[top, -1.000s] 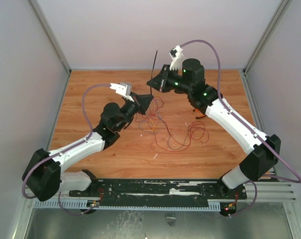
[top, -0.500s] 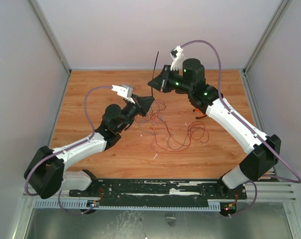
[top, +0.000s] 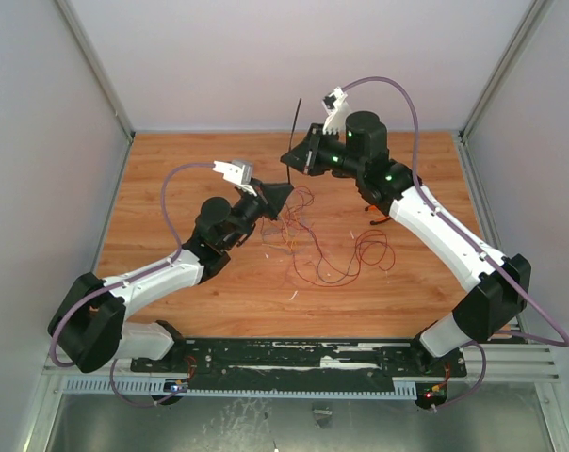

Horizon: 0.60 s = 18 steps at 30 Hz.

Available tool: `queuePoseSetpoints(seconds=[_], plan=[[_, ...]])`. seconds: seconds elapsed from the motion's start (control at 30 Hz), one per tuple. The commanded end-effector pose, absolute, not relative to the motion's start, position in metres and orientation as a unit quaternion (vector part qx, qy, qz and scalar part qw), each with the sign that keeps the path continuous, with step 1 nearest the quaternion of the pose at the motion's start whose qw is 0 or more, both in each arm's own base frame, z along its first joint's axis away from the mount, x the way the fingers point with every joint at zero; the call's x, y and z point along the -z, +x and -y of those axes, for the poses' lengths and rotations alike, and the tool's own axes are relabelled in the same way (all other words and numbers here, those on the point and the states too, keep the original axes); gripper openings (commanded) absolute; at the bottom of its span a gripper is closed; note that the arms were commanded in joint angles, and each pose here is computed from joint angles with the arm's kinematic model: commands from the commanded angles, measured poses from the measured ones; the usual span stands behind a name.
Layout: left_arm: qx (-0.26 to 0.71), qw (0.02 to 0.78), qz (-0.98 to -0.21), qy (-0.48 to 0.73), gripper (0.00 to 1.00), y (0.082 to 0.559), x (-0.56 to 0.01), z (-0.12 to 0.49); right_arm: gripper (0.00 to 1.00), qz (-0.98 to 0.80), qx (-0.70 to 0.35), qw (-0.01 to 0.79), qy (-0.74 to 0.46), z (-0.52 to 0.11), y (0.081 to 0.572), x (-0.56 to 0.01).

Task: Zip-tie the wires
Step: Adjust the ribbon.

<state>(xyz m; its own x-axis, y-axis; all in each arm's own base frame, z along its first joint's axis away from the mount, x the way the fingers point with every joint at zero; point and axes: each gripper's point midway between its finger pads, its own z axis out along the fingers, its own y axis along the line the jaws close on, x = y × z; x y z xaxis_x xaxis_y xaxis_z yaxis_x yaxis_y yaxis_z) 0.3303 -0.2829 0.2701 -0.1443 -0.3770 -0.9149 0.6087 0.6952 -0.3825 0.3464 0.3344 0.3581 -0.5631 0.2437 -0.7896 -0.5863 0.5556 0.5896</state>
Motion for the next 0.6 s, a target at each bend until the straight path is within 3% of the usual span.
queuePoseSetpoints(seconds=[0.0, 0.2, 0.43, 0.57], plan=[[0.326, 0.547, -0.763, 0.109, 0.01, 0.318, -0.181, 0.277, 0.00, -0.650, -0.500, 0.558, -0.126, -0.320, 0.341, -0.449], [0.341, 0.551, -0.755, 0.097, 0.00, 0.322, -0.210, 0.282, 0.00, -0.661, -0.494, 0.549, -0.134, -0.306, 0.330, -0.418], [0.345, 0.552, -0.753, 0.090, 0.00, 0.325, -0.219, 0.284, 0.55, -0.658, -0.449, 0.591, -0.127, -0.243, 0.310, -0.407], [0.349, 0.553, -0.751, 0.093, 0.00, 0.327, -0.228, 0.291, 0.71, -0.680, -0.392, 0.611, -0.107, -0.200, 0.304, -0.374]])
